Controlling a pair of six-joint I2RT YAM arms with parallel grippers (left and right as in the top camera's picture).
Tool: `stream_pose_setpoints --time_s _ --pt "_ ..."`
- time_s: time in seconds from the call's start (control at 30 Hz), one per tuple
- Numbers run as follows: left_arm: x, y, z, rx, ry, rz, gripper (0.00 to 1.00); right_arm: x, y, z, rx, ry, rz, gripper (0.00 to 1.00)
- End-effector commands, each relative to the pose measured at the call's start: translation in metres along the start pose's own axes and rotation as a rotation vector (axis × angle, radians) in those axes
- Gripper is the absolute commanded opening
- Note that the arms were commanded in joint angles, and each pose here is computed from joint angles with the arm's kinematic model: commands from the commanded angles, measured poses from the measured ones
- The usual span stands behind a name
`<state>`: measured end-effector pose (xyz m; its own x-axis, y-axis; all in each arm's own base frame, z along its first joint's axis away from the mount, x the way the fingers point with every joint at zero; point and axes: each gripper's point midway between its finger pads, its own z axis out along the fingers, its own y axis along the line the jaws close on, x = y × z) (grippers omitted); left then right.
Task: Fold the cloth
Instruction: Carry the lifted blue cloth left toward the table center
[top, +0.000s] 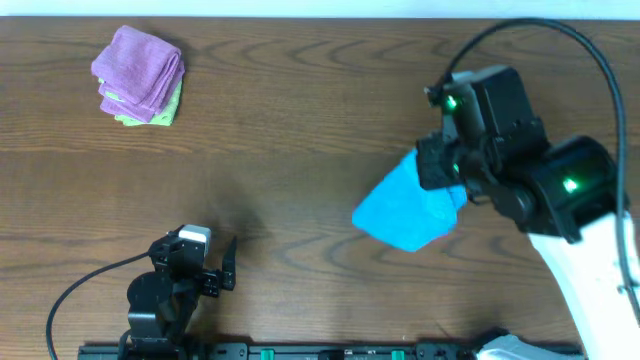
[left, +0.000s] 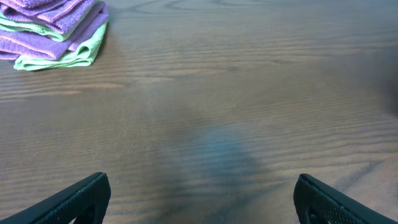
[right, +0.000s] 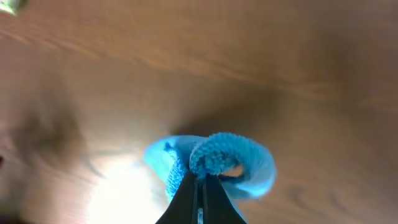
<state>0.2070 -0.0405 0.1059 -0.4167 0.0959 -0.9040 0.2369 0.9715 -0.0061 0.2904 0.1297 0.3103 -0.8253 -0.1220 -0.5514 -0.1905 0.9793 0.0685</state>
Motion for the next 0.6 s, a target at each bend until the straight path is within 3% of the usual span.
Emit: stream_pose_setpoints --time_s 0.0,0.1,0.27,0.4,0.57 --pt "0.005 0.003 0.002 -0.012 0.008 0.014 0.95 -0.013 0.027 0.036 -0.104 0.047 0.017 0.01" --pt "0.005 0.003 0.002 -0.012 0.008 0.014 0.95 -0.026 0.067 0.082 -0.232 0.074 -0.080 0.01" --pt "0.005 0.003 0.002 -0.012 0.008 0.014 0.95 -0.026 0.071 0.148 -0.203 0.145 -0.077 0.01" --pt "0.005 0.003 0.002 -0.012 0.008 0.014 0.95 -0.036 0.015 0.167 -0.010 0.132 -0.001 0.01" --pt "0.005 0.003 0.002 -0.012 0.008 0.014 0.95 -0.043 -0.097 0.156 0.286 0.117 0.135 0.01"
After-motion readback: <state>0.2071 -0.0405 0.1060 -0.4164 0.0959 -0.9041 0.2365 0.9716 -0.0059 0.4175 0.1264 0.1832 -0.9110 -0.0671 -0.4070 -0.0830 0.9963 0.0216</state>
